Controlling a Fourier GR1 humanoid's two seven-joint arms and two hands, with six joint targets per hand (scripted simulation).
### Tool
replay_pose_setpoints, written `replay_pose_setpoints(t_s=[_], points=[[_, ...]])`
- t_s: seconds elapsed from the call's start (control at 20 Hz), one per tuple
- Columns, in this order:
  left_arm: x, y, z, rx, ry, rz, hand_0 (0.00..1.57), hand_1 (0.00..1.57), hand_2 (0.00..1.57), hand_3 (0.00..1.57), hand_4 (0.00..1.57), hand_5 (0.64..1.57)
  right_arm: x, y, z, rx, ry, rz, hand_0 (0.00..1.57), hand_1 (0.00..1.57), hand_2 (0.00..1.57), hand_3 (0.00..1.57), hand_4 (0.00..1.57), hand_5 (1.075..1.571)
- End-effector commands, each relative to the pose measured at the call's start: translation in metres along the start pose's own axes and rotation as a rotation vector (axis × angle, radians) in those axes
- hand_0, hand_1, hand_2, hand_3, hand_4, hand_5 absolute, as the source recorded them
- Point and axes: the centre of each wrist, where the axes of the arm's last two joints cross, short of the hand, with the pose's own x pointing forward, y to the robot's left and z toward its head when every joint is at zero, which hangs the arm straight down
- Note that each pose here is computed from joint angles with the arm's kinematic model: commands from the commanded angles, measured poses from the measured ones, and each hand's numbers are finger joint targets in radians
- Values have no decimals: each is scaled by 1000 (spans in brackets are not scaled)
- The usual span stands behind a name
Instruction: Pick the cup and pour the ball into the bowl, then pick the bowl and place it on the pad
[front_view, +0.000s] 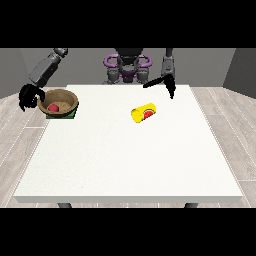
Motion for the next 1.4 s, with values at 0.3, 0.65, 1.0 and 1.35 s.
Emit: replay_pose_setpoints(t_s=[0.3, 0.65, 1.0, 1.35], points=[[21, 9, -3, -10, -29, 30, 0, 0, 0, 0, 0, 1567, -1, -7, 4, -1, 45, 44, 1571, 1571, 1571, 1023, 731, 1569], [4, 14, 17, -12, -12, 27, 0, 0, 0, 0, 0, 1565, 0, -30, 18, -73, 122, 120, 1571, 1571, 1571, 1571, 588, 1535], [34, 29, 5, 24, -68, 40, 0, 0, 0, 0, 0, 1566, 35, -38, 13, -152, 32, 235, 0, 0, 429, 263, 0, 1481], [33, 19, 10, 14, -27, 40, 0, 0, 0, 0, 0, 1569, 65, -34, 4, -132, 39, 234, 0, 0, 325, 238, 0, 1495]])
